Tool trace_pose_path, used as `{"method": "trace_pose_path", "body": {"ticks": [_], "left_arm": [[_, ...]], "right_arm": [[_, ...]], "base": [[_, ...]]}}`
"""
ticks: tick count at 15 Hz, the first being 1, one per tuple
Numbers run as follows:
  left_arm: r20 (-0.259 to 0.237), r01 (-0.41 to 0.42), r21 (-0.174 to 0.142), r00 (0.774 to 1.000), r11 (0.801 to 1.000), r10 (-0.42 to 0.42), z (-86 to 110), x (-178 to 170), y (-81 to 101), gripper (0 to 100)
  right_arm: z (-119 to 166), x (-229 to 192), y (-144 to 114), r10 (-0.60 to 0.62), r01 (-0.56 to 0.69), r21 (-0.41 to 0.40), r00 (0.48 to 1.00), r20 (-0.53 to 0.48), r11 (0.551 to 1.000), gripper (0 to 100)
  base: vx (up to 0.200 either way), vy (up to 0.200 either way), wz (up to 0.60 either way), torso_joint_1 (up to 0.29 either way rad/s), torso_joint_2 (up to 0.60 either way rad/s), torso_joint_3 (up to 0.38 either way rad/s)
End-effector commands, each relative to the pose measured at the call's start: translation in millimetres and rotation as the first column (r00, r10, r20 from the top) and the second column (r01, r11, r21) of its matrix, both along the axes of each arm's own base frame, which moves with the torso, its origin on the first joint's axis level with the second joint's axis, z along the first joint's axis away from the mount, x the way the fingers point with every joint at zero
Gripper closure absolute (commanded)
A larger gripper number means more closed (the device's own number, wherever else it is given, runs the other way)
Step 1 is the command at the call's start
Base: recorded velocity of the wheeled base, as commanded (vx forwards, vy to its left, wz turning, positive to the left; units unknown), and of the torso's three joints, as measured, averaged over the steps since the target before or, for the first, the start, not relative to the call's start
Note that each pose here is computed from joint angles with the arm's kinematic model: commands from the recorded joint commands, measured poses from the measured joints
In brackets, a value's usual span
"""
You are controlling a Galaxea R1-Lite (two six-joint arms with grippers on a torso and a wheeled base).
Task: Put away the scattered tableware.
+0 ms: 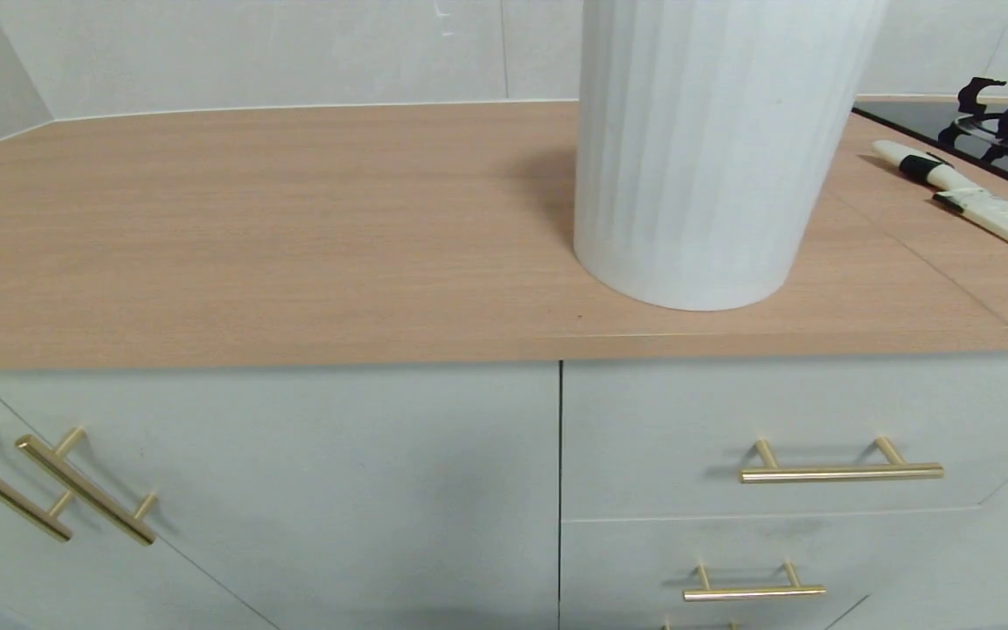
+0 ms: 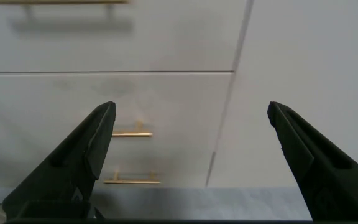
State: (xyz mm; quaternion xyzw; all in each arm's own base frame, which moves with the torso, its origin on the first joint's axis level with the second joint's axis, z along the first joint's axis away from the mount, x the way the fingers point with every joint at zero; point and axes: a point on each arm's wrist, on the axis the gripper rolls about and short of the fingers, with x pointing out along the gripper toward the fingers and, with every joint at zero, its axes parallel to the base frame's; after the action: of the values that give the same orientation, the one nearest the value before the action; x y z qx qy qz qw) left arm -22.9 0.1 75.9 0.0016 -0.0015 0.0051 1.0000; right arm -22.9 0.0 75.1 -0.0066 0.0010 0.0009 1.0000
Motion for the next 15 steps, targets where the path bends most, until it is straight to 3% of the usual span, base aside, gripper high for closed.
{"method": "trace_pose_path", "body": {"ticks": [1, 15], "left_arm": [[0.002, -0.001, 0.000, 1.000, 1.000, 0.001, 0.3, 0.0, 0.0, 0], [0.002, -0.001, 0.000, 1.000, 1.000, 0.001, 0.3, 0.0, 0.0, 0]], "right_arm": [[0.0, 0.1, 0.0, 0.000, 0.000, -0.001, 1.000, -0.001, 1.000, 0], [0.0, 0.1, 0.0, 0.000, 0.000, -0.004, 1.000, -0.001, 1.000, 0]], "base": [[0.000, 0.000, 0.00, 0.000, 0.00, 0.000], [0.000, 0.000, 0.00, 0.000, 0.00, 0.000]]}}
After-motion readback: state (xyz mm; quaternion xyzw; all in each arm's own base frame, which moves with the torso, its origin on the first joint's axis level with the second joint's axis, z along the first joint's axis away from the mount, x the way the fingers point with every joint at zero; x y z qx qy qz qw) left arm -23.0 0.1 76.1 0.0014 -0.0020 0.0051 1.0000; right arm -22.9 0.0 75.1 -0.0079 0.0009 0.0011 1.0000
